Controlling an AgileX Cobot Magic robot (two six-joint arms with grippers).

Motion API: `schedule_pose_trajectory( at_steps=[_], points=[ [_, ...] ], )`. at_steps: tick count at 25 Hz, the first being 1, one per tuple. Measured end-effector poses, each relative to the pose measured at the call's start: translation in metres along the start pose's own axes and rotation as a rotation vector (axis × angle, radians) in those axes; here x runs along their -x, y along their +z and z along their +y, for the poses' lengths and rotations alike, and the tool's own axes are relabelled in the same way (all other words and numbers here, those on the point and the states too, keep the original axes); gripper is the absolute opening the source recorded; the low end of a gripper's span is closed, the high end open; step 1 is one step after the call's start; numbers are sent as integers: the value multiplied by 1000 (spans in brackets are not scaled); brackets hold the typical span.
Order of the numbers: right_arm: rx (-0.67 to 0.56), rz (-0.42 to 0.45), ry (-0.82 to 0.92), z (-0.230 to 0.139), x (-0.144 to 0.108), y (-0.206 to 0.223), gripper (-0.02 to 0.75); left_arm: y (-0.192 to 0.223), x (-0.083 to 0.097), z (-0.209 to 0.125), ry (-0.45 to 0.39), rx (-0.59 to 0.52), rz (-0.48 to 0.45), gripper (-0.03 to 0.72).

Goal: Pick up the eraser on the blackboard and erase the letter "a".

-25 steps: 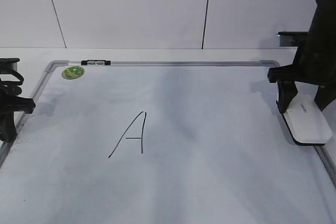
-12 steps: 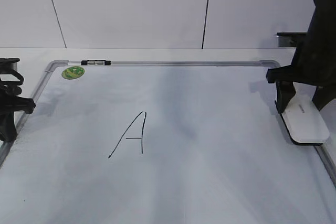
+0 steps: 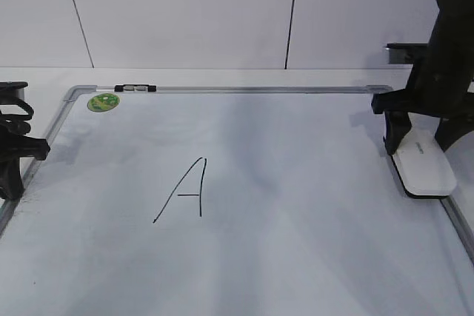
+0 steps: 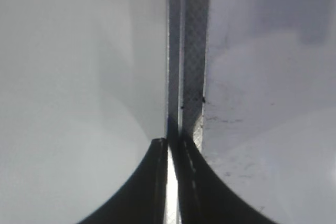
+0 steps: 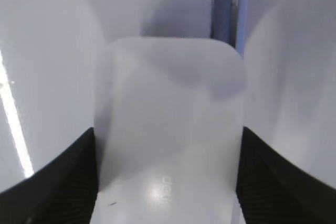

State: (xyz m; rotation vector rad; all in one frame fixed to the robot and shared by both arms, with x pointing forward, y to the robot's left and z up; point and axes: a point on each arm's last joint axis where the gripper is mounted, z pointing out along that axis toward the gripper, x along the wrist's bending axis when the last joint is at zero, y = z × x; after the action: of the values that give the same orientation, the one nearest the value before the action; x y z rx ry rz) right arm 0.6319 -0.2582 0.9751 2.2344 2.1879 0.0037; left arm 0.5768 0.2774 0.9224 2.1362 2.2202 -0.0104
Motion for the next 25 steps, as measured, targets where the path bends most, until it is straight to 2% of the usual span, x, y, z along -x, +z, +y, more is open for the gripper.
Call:
schedule_pose_trajectory(
  at_steps=[6, 25],
  points=[
    [26, 3, 0, 7, -1, -4, 559, 0, 0, 0, 0, -2, 0, 16],
    [-22, -3, -15, 11, -2, 16, 559, 0, 0, 0, 0, -2, 0, 15]
  ],
)
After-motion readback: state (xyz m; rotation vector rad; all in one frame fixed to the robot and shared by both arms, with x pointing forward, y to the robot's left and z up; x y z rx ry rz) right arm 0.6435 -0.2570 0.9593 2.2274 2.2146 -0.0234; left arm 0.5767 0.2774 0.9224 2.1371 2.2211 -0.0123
